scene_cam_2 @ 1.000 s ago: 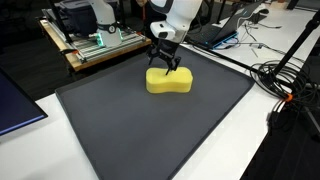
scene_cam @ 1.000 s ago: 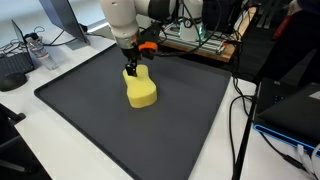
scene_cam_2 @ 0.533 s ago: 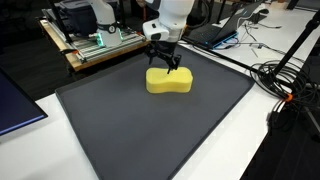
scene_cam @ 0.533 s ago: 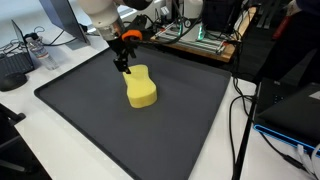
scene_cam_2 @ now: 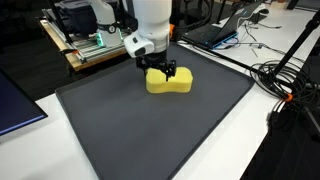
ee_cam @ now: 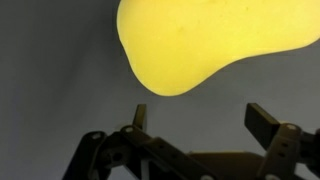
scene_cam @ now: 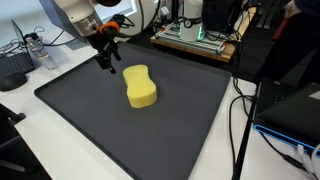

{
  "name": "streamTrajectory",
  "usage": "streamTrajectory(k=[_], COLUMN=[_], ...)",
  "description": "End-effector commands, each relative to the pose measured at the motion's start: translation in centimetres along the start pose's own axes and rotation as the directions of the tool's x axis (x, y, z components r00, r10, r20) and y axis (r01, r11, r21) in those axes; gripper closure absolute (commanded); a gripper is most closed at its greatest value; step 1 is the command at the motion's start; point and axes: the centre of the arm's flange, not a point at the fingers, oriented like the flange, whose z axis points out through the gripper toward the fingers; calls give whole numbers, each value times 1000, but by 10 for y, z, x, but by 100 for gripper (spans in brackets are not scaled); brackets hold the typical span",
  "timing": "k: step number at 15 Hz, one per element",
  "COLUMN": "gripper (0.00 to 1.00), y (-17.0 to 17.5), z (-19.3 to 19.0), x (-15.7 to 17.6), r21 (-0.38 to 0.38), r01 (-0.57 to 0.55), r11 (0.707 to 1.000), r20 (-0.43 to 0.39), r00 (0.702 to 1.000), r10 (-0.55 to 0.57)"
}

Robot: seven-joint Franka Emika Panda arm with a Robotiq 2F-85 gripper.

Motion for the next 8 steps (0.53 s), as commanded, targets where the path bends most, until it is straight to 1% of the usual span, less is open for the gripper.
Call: streamTrajectory(k=[1,3,5,7,8], gripper=[0,0,0,0,0], y=[4,14,26,39,44], z=[4,6,12,17,19], x=[41,57,72,79,78], r21=[104,196,246,244,229], r01=[83,137,182,222,242], r11=[991,971,952,944,943], r20=[99,121,119,109,85], r00=[991,979,969,961,960], r10=[-94,-162,-216,-254,-267])
